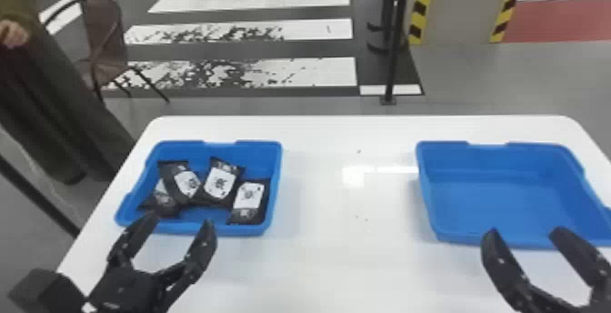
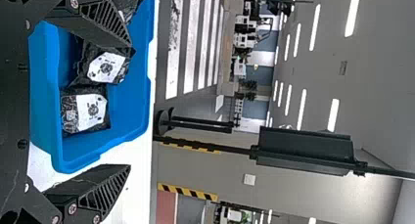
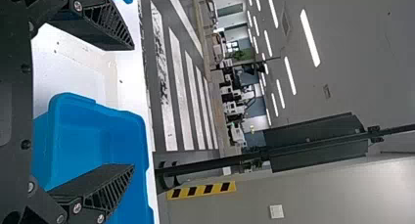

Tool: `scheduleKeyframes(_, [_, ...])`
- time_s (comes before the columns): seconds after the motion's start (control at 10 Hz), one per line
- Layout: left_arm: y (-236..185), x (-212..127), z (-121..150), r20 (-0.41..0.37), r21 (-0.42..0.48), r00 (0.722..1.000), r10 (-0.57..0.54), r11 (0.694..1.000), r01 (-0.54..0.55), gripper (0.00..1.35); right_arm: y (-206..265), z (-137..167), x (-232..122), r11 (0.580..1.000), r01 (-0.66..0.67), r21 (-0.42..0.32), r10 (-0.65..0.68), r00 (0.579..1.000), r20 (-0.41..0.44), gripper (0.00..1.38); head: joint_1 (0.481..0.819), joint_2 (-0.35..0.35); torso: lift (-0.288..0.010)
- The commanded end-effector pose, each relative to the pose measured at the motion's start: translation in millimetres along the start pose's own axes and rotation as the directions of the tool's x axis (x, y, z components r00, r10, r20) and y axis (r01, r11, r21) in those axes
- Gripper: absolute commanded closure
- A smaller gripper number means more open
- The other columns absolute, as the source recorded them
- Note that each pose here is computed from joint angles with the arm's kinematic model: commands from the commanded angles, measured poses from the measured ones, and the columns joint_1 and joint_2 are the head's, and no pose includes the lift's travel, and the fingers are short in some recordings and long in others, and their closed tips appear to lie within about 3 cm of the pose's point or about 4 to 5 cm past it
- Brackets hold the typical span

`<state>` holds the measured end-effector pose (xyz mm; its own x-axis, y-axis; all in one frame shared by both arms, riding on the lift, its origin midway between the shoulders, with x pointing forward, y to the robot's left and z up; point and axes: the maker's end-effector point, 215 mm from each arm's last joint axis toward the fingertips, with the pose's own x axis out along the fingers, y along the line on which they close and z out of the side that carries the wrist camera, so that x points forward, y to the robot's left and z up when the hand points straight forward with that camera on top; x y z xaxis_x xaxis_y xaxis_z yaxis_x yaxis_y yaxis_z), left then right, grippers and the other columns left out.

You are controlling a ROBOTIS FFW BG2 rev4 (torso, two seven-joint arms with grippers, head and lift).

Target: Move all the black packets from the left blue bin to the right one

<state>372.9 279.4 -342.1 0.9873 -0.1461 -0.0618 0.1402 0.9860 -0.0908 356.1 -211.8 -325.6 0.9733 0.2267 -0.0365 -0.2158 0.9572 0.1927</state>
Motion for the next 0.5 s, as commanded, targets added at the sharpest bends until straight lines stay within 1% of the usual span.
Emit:
scheduleKeyframes(0.0, [0.0, -0.1, -0.5, -0.001, -0.003, 1.000, 0.002, 1.000, -0.002, 0.16, -0.3, -1.1, -0.3, 1.000, 0.001, 0.000, -0.001, 1.000, -0.002, 0.17, 0.695, 0.107, -0.140])
scheduleKeyframes(0.4, [-0.4, -0.1, -0.5, -0.001, -0.003, 1.000, 0.000, 1.000, 0.000, 0.16, -0.3, -1.0, -0.3, 1.000, 0.001, 0.002, -0.001, 1.000, -0.002, 0.17, 0.695, 0.106, -0.140])
